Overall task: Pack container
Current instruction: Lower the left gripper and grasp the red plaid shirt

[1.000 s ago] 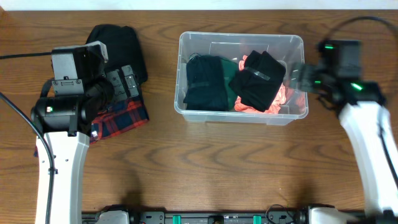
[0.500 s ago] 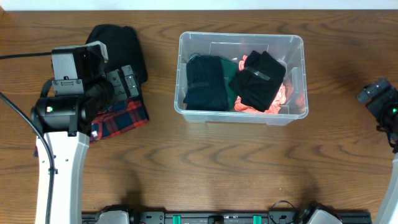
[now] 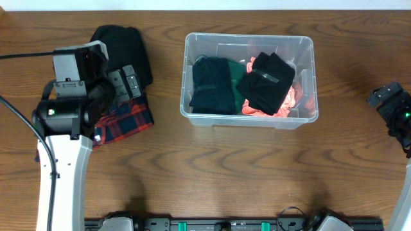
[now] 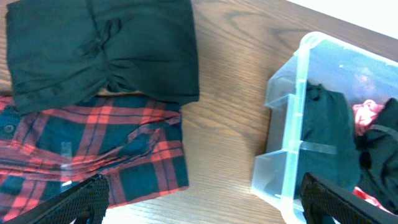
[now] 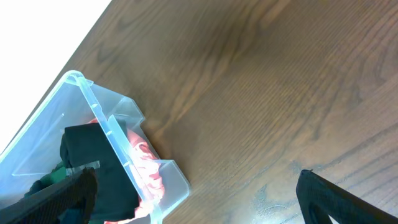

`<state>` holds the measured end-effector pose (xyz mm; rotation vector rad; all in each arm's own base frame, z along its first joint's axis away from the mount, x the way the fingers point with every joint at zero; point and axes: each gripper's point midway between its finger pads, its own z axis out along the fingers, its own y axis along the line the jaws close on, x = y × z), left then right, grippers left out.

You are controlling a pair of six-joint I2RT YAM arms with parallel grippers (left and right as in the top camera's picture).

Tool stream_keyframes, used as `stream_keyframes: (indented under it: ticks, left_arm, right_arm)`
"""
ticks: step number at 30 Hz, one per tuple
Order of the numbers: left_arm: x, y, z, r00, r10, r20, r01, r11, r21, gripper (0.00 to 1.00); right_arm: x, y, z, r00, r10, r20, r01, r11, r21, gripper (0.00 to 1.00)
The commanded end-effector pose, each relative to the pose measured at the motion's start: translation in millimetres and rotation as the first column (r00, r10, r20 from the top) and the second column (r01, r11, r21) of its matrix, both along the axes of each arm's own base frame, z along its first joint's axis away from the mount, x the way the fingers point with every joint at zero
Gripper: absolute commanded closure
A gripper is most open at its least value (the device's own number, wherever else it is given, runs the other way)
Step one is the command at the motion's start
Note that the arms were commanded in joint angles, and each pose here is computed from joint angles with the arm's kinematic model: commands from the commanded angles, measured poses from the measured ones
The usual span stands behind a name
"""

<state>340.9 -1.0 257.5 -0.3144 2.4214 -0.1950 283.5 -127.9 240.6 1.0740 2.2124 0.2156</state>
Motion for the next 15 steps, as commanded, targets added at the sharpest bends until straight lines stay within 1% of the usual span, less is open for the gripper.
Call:
stream_keyframes:
  ticks: [1,2,5,7,8,9,11,15]
  left_arm:
    - [4,26,-7,0.994,0.111,-0.022,-0.109,0.99,0.086,0.02]
    - [4,34,-9,0.986,0.166,-0.028,-0.163,0.983,0.083,0.02]
    - [3,52,-24,0.949,0.303,-0.087,-0.303,0.953,0.011,0.02]
    - [-7,69,-42,0.886,0.428,-0.178,-0.439,0.898,-0.028,0.02]
    - [-15,78,-55,0.834,0.495,-0.245,-0.519,0.854,-0.042,0.02]
    - [-21,84,-66,0.798,0.523,-0.3,-0.56,0.827,-0.049,0.02]
    - [-26,88,-89,0.759,0.514,-0.4,-0.591,0.802,-0.09,0.02]
    - [-32,93,-128,0.696,0.477,-0.536,-0.647,0.74,-0.182,0.02]
  right_arm:
    - [-1,-1,1,1.0,-0.011,0.008,0.011,1.0,0.013,0.01]
    - [-1,-1,1,1.0,-0.011,0.007,0.011,1.0,0.013,0.01]
    - [-1,-1,1,1.0,-0.011,0.007,0.011,1.0,0.013,0.01]
    - [-1,-1,1,1.0,-0.011,0.008,0.011,1.0,0.013,0.01]
    - [-1,-1,1,1.0,-0.011,0.007,0.011,1.0,0.013,0.01]
    - [-1,-1,1,1.0,-0.011,0.007,0.011,1.0,0.013,0.01]
    - [-1,-1,1,1.0,-0.011,0.007,0.011,1.0,0.013,0.01]
    - [-1,-1,1,1.0,-0.011,0.007,0.011,1.0,0.013,0.01]
